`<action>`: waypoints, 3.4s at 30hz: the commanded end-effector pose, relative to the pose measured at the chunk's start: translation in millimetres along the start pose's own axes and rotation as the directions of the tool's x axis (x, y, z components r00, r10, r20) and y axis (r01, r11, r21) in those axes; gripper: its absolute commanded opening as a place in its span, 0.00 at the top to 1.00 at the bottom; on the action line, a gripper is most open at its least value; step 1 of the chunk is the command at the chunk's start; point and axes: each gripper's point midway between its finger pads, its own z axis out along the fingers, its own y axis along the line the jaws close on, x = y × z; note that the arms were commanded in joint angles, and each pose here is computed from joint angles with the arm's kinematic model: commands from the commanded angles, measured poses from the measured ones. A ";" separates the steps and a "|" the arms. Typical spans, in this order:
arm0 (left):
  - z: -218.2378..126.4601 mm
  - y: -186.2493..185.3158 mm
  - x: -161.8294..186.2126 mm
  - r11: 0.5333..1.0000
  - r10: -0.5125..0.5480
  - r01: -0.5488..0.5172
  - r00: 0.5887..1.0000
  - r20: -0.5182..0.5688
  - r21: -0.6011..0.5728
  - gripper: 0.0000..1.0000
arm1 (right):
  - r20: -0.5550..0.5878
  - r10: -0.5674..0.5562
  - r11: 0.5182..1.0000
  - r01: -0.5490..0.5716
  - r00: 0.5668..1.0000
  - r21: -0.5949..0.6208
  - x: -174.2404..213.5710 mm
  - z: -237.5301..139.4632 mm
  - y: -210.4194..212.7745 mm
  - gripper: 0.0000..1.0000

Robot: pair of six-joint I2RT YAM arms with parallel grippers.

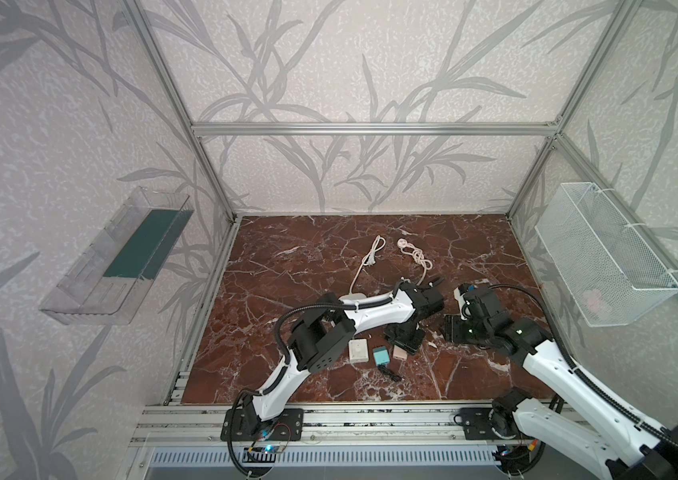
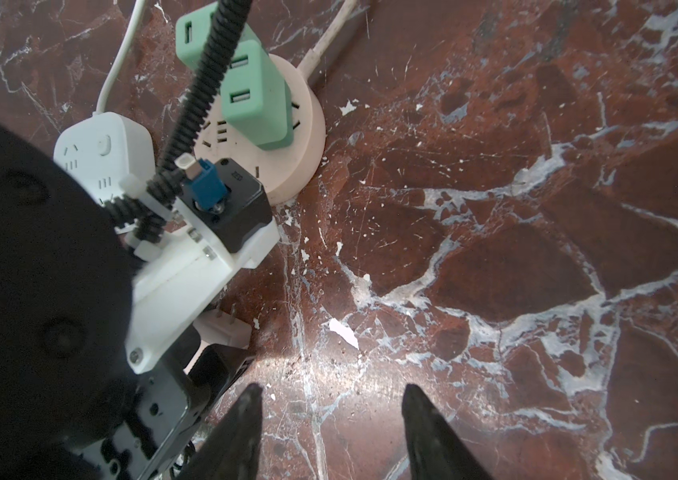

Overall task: Insert the plug
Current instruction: 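Lower left gripper and close it on the pink plug adapter, then lift the pink adapter with left gripper while right gripper moves toward it, then close right gripper on the pink adapter held up by left gripper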

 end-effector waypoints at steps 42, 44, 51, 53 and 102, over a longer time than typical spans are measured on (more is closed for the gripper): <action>-271.6 76.1 -68.4 0.658 -0.742 0.346 0.453 0.495 0.669 1.00 | 0.292 -0.053 0.962 0.127 0.955 -0.242 -95.1 -54.4 72.7 0.47; -280.2 90.4 -68.8 0.501 -0.855 0.345 0.336 0.394 0.794 1.00 | 0.324 -0.053 0.944 0.153 0.944 -0.291 -101.1 -58.3 83.8 0.47; -292.6 115.2 -59.2 0.071 -0.993 0.214 0.112 0.048 0.974 1.00 | 0.526 -0.041 0.869 0.290 0.849 -0.400 -115.9 -68.8 120.5 0.48; -299.6 119.9 -54.2 0.021 -0.997 0.185 0.078 0.006 0.982 1.00 | 0.599 -0.034 0.849 0.339 0.800 -0.405 -117.7 -72.7 132.0 0.48; -354.8 67.8 -57.7 -0.162 -0.919 -0.076 0.375 -0.123 0.984 1.00 | 0.898 -0.227 0.789 0.612 0.376 -0.057 -161.4 -112.5 208.6 0.61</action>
